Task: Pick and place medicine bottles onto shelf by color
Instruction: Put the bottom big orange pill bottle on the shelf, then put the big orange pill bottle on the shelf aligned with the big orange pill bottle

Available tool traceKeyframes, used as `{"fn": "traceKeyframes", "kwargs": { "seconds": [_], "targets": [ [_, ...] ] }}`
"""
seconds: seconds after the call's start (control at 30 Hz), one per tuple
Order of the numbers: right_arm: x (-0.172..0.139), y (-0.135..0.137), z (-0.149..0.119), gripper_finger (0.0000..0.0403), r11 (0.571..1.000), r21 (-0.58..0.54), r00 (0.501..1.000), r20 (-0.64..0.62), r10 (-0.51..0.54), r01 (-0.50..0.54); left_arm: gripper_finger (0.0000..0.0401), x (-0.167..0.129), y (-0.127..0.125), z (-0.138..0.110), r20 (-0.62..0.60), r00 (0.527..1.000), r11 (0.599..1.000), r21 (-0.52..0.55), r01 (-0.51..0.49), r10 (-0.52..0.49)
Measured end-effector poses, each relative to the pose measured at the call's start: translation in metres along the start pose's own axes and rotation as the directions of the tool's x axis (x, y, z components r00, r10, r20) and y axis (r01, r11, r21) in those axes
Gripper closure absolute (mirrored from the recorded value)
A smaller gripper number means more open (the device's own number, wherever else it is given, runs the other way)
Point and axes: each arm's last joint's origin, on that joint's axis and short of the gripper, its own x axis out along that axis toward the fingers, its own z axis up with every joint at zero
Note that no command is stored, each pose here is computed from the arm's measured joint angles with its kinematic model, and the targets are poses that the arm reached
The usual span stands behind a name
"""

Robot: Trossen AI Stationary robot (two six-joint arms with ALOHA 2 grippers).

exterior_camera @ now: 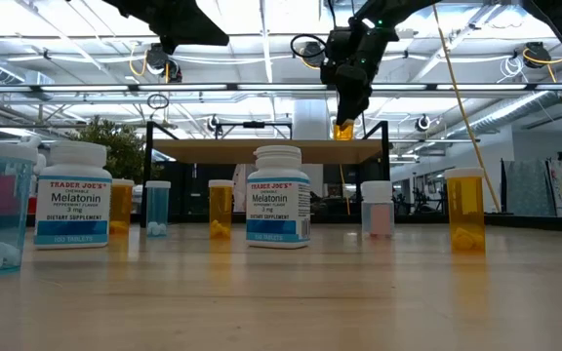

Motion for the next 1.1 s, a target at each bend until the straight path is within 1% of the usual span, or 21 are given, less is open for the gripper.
{"fn": "traceKeyframes", "kwargs": {
  "seconds": [0.3,0.7,0.83,1.1],
  "targets": [
    [0.000,0.000,0.001,0.0123,1.000,-0.007,1.000,0.006,-0.007,0.007,0.0386,0.000,0.000,0.000,0.000,1.000,1.000,0.000,0.000,0.000],
    [-0.002,-0.002,0.008,0.0118,0.999,-0.027,0.995,0.087,-0.040,0.043,0.0386,0.000,0.000,0.000,0.000,1.000,1.000,0.001,0.000,0.000],
    [-0.018,0.003,0.011,0.0117,0.998,-0.013,0.987,0.146,-0.060,0.063,0.0386,0.000,0.000,0.000,0.000,1.000,1.000,0.003,0.000,0.000],
    [-0.072,0.029,0.005,0.0127,0.996,-0.012,0.960,0.267,-0.084,0.090,0.0386,0.000,0.000,0.000,0.000,1.000,1.000,0.012,0.000,0.000]
  ]
}}
